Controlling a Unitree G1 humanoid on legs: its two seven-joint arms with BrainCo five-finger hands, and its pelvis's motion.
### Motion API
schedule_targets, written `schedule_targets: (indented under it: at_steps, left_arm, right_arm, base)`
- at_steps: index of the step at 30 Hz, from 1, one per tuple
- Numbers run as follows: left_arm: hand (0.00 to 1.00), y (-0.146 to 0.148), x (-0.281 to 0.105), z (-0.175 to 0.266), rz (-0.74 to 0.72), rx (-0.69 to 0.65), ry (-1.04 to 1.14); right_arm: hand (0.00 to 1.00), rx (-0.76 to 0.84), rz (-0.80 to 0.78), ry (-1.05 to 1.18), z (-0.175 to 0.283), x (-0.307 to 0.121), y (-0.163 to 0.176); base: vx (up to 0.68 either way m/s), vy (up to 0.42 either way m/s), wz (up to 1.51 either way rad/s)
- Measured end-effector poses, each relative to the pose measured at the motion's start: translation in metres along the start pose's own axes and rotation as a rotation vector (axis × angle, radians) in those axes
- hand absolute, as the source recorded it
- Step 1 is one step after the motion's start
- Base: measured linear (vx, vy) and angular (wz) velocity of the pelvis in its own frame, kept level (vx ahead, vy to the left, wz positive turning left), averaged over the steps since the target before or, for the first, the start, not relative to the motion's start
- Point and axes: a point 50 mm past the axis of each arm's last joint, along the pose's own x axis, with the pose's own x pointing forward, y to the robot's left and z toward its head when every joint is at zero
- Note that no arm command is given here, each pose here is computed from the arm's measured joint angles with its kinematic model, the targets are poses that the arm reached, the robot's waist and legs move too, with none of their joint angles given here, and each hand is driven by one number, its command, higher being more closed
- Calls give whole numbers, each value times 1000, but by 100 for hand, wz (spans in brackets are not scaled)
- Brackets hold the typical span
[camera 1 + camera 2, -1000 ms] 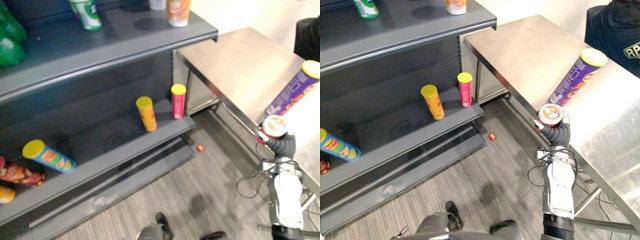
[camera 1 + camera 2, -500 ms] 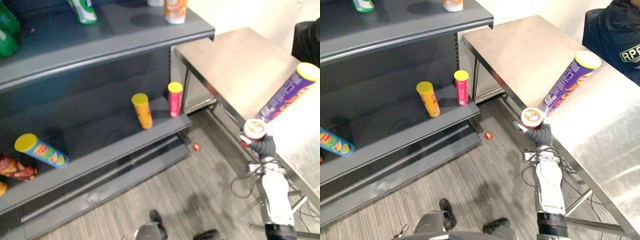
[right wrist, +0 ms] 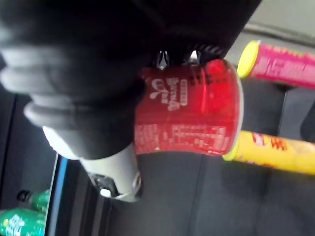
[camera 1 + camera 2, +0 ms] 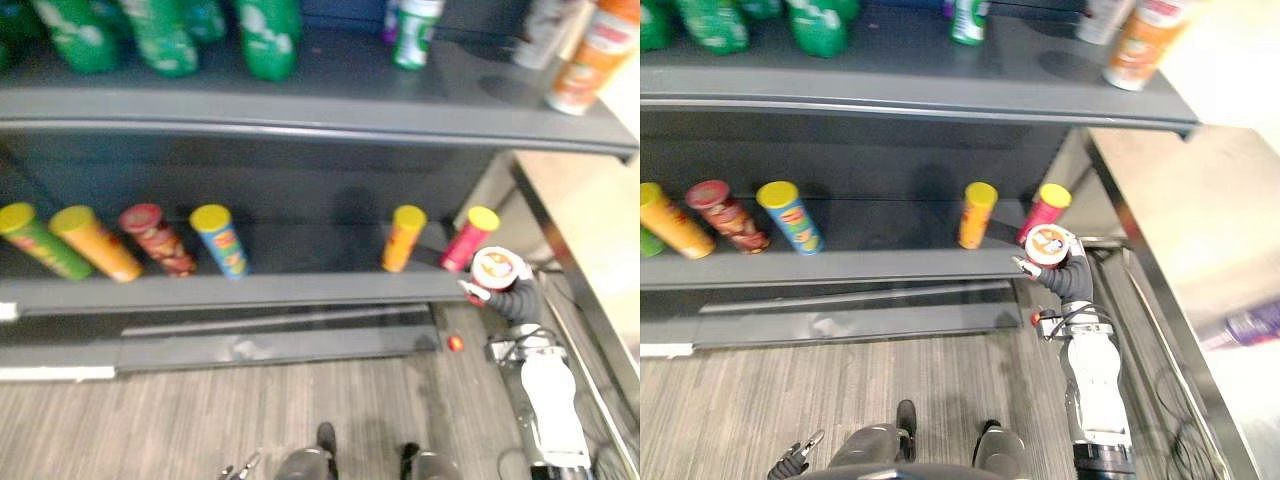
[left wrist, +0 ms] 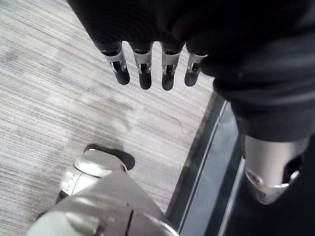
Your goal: Put the gum and the chips on the shelf.
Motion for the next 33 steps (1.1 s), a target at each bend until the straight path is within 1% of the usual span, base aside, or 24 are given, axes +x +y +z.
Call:
schedule_targets:
  at_steps: [3, 6, 9, 13, 19, 26, 28, 33]
  left_arm:
    - [0, 7, -2, -4, 18, 3, 14]
    - [0, -6, 0, -4, -17, -16, 11]
    - [0, -15, 1, -3, -44, -25, 17]
    - [0, -14, 1, -4, -41, -26, 19]
    - [0, -13, 1, 0, -32, -14, 3]
    - [0, -12, 1, -1, -22, -10, 13]
    - [0, -12, 1, -2, -19, 16, 21]
    - [0, -7, -1, -12, -1, 9, 65]
  right_arm:
    - [100, 21, 17, -13, 2, 1, 5]
    - [100, 57, 13, -11, 1, 0, 6]
    - [100, 47, -22, 10, -2, -5, -2]
    - [100, 36, -63, 33, -6, -11, -9]
    - [100, 56, -73, 70, -15, -11, -5]
    - [100, 55, -138, 62, -14, -10, -15]
    - [100, 74, -152, 56, -13, -9, -18]
    - [100, 85, -139, 26, -5, -1, -16]
  base:
    - [201, -161, 69]
    - [168, -216, 49]
    - [154, -188, 44]
    - [155, -44, 35]
    - [20, 25, -26]
    - [-66, -9, -21]
    - [-88, -7, -2]
    - [-64, 10, -19]
